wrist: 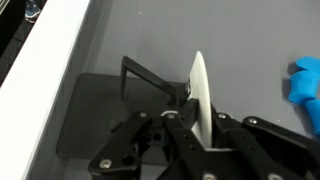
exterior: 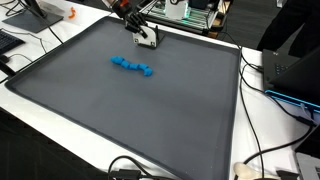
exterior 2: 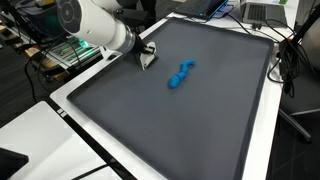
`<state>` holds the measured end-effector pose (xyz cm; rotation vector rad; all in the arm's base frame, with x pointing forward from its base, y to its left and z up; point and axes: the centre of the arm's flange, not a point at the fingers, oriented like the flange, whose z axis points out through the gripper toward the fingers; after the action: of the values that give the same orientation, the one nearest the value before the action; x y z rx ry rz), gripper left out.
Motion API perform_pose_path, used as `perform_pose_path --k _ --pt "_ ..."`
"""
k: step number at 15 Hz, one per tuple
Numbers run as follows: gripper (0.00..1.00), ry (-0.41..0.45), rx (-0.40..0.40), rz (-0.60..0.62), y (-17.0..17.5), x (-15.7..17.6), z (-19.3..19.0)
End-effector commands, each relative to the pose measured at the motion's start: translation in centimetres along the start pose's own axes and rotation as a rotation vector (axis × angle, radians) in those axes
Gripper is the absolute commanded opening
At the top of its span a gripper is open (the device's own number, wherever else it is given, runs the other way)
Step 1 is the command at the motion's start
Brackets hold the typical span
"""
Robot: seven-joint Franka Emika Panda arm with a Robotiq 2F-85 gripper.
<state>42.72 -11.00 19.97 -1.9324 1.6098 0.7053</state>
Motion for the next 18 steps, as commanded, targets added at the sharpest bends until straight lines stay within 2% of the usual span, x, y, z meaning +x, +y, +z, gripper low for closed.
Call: perform_pose_path --k 1,16,17,18 --pt "0.02 0.005 0.041 -0.007 0.39 0.6 0.8" --pt "0.02 0.004 0.018 0.007 0.88 1.04 1.0" --pt "0.03 0.004 0.02 0.008 0.95 1.05 0.89" --pt "0.21 0.004 0.018 0.009 0.99 1.06 0.84"
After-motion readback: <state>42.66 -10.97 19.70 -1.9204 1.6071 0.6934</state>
